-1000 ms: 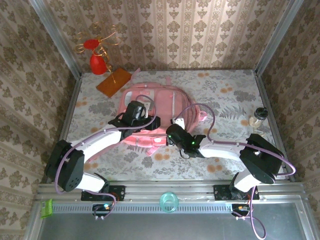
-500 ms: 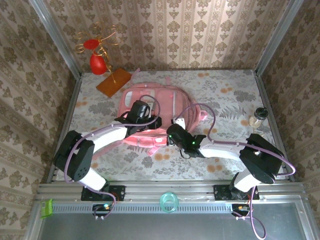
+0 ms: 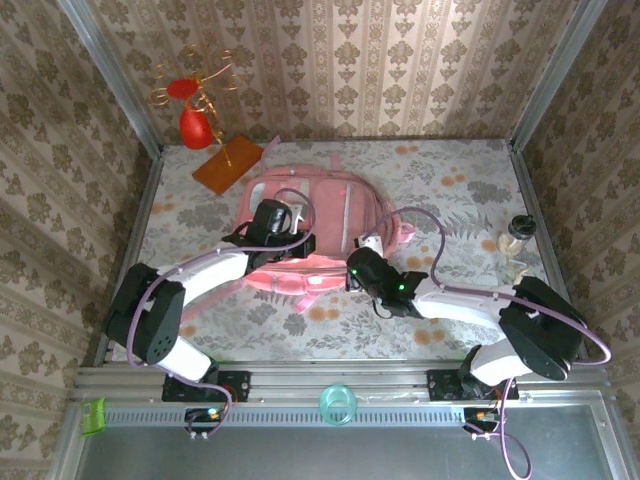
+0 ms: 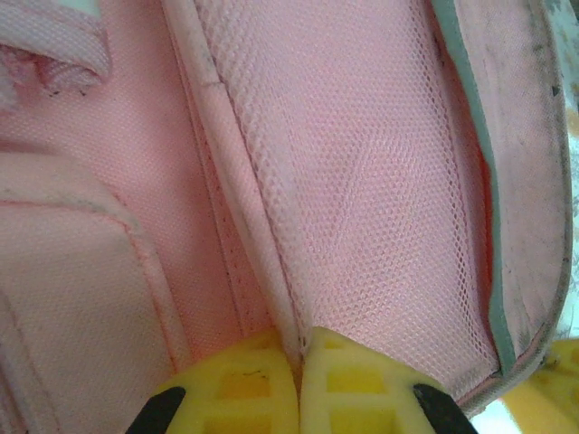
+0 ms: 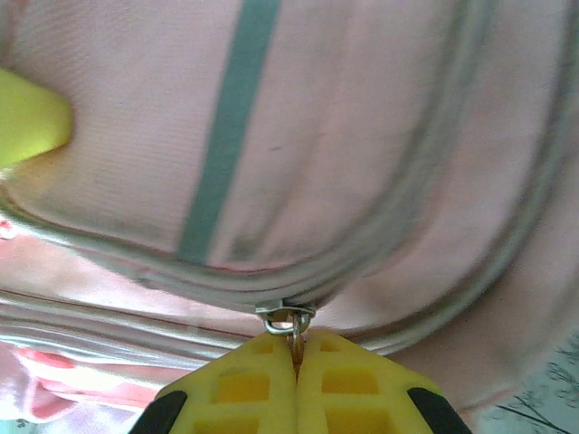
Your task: Pack books, pencil case, and school supplies into a backpack
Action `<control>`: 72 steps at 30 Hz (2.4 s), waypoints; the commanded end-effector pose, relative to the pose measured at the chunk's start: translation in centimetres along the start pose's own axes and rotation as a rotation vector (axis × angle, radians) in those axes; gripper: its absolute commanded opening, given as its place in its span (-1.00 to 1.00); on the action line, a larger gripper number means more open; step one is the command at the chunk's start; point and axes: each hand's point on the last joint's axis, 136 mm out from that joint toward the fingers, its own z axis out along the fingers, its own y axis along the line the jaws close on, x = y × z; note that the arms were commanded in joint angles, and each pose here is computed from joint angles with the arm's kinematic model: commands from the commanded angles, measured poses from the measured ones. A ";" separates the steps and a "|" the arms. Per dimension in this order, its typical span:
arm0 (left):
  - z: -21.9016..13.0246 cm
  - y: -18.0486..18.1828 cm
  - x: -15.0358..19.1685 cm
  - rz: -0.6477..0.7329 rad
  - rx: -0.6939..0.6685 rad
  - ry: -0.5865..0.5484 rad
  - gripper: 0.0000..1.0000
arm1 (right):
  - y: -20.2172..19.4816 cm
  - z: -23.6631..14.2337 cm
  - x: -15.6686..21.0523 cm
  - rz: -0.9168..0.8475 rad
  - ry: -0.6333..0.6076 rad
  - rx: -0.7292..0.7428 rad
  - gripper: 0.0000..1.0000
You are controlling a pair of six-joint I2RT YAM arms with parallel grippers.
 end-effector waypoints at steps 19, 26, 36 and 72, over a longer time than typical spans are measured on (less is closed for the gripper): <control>-6.0 3.3 -4.2 0.149 -0.100 -0.146 -0.16 | 1.4 -2.5 -2.1 -0.080 0.017 -0.321 -1.00; -7.5 -3.3 -2.0 0.666 -0.046 -0.260 0.13 | 3.2 -3.8 -3.2 -0.077 0.000 -0.402 -1.00; -3.6 -9.6 3.5 1.282 0.118 -0.215 0.24 | 4.2 -4.7 -3.8 -0.053 -0.014 -0.465 -1.00; -4.7 -8.1 5.5 1.322 0.205 -0.199 -1.00 | -5.7 -1.9 -4.3 -0.092 0.037 0.026 -1.00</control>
